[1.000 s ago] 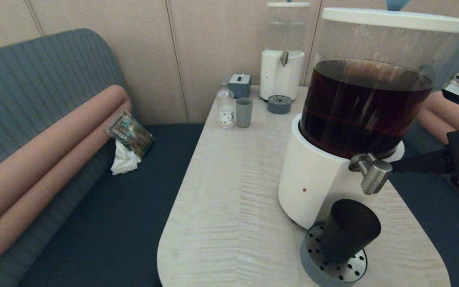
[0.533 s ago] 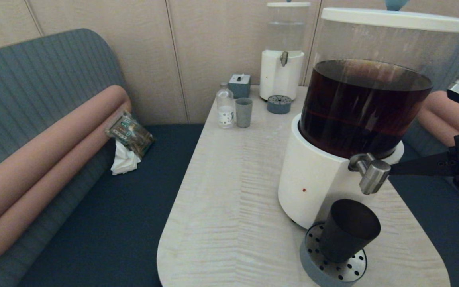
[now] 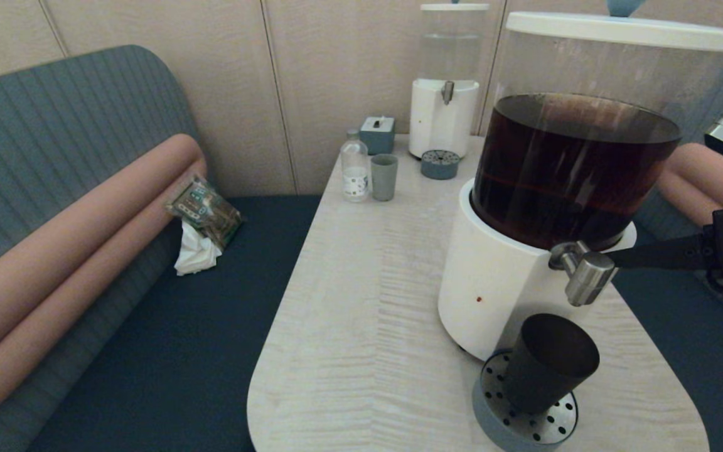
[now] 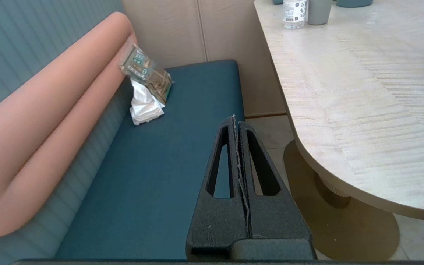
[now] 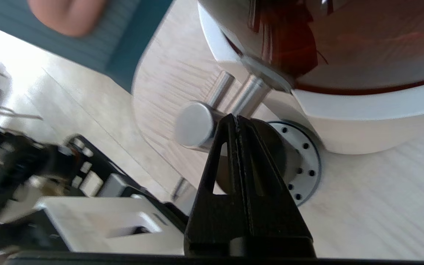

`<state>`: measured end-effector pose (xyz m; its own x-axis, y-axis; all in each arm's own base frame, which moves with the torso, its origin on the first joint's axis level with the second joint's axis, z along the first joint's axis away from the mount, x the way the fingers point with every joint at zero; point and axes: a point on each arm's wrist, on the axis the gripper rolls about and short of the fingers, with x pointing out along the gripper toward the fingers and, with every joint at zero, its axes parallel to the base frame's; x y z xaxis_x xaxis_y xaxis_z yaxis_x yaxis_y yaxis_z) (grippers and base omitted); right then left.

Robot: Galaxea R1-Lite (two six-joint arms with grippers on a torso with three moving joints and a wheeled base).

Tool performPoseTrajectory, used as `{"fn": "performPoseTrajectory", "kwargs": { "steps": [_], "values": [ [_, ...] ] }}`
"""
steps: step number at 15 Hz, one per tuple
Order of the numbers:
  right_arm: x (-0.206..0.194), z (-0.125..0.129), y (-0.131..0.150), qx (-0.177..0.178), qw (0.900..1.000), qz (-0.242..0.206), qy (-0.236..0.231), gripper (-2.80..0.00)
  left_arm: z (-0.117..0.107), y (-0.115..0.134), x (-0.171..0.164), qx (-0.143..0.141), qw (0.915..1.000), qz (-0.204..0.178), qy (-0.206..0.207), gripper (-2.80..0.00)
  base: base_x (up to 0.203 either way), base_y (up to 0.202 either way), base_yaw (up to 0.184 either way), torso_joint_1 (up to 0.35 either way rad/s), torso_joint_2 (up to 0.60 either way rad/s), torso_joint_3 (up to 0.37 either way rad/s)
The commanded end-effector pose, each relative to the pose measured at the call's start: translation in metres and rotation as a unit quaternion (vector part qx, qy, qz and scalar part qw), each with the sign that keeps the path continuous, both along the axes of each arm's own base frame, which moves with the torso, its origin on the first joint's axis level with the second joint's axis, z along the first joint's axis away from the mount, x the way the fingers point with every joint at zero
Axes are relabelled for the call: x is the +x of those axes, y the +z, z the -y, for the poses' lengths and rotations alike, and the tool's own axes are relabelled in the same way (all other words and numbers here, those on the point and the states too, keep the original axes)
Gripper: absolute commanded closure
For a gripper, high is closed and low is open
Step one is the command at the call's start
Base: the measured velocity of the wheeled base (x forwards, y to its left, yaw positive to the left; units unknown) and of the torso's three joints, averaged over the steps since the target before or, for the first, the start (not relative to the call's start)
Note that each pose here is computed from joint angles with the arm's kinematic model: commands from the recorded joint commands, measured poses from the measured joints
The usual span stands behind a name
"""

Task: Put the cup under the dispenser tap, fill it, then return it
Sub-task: Turn on the faucet

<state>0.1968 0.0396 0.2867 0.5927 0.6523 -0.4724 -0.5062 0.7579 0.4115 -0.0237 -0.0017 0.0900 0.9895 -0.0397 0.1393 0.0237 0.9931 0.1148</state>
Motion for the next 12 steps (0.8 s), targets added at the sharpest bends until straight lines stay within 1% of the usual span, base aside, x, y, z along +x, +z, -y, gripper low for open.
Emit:
{"fn": "performPoseTrajectory", "kwargs": {
  "steps": [1, 4, 7, 10, 12],
  "values": [
    [0.0020, -0.0002, -0.0066, -0.011, 1.000, -0.004, 0.007, 0.00, 0.0000, -0.0110, 0.0034, 0.000, 0.9998, -0.020, 0.000, 0.00, 0.000, 0.000, 0.000, 0.000, 0.00, 0.000],
    [0.0035, -0.0005, -0.0073, -0.013, 1.000, -0.002, 0.009, 0.00, 0.0000, -0.0110, 0.0035, 0.000, 0.9998, -0.020, 0.000, 0.00, 0.000, 0.000, 0.000, 0.000, 0.00, 0.000],
    [0.0056, -0.0007, -0.0055, -0.012, 1.000, 0.013, 0.010, 0.00, 0.0000, -0.0110, 0.0035, 0.000, 0.9998, -0.020, 0.000, 0.00, 0.000, 0.000, 0.000, 0.000, 0.00, 0.000],
    [0.0084, -0.0015, -0.0066, -0.011, 1.000, 0.015, 0.012, 0.00, 0.0000, -0.0110, 0.0035, 0.000, 0.9998, -0.020, 0.000, 0.00, 0.000, 0.000, 0.000, 0.000, 0.00, 0.000],
    [0.0102, -0.0017, -0.0081, -0.016, 0.999, 0.025, 0.016, 0.00, 0.0000, -0.0110, 0.0035, 0.000, 0.9998, -0.020, 0.000, 0.00, 0.000, 0.000, 0.000, 0.000, 0.00, 0.000]
  ]
}}
